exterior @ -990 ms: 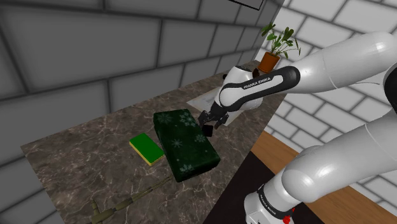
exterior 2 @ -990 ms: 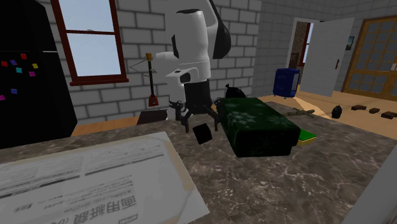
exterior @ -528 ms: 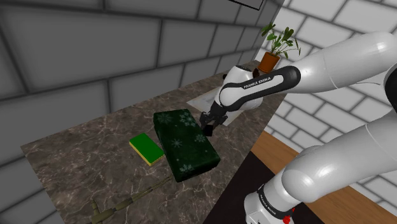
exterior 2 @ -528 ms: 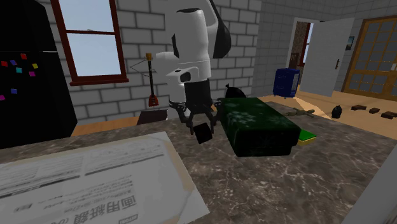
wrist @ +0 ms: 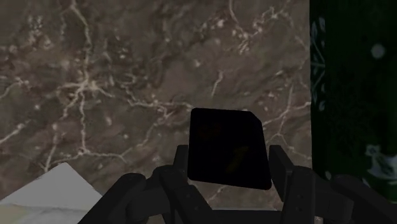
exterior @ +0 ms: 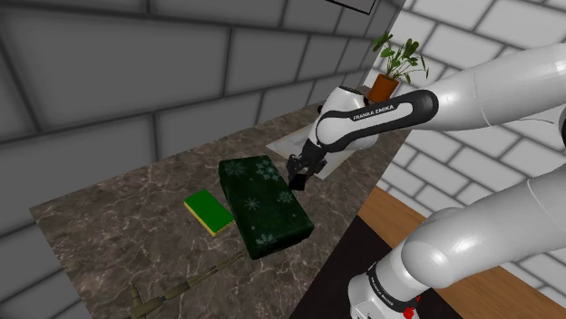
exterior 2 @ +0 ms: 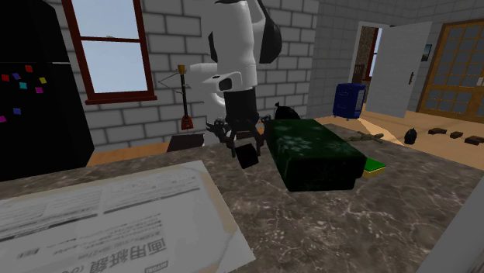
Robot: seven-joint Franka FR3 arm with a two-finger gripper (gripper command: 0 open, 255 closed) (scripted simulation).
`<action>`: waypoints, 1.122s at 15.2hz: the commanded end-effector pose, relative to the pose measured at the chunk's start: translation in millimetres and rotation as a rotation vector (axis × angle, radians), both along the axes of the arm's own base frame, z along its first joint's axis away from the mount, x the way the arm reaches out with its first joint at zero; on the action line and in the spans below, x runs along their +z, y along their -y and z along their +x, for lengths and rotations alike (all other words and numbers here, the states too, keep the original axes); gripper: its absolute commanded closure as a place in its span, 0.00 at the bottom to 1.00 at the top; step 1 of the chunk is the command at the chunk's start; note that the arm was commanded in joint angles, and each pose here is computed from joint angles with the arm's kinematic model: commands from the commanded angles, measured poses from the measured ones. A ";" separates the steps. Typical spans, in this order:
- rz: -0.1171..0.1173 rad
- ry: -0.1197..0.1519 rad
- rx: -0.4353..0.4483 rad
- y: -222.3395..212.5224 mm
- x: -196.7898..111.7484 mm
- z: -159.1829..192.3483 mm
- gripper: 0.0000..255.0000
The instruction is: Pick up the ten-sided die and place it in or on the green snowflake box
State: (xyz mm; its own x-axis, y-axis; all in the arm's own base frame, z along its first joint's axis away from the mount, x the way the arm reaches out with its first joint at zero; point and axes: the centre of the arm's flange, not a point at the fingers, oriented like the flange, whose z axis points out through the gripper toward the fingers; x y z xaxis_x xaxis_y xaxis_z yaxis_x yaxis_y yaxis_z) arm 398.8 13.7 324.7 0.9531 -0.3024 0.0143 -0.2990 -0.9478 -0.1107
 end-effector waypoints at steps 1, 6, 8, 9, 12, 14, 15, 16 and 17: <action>0.000 -0.001 0.000 -0.3 10.1 -0.9 1.00; 0.000 -0.001 0.000 -0.3 36.5 -0.9 1.00; 0.000 -0.001 0.000 -0.3 47.0 -0.9 1.00; 0.000 -0.001 0.000 -0.3 52.3 -0.9 1.00; 0.000 -0.001 0.000 -0.3 68.1 -0.9 1.00; 0.000 -0.001 0.000 -0.3 78.7 -0.9 1.00; 0.000 -0.001 0.000 -0.3 84.0 -0.9 1.00; 0.000 -0.001 0.000 -0.3 89.3 -0.9 1.00; 0.000 -0.001 0.000 -0.3 94.5 -0.9 1.00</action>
State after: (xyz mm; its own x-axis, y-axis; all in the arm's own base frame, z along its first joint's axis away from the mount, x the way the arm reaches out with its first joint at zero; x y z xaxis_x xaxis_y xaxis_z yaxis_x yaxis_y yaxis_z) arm 398.8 13.4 412.9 0.9530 -0.3025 0.0143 -0.2992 -0.9478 -0.1105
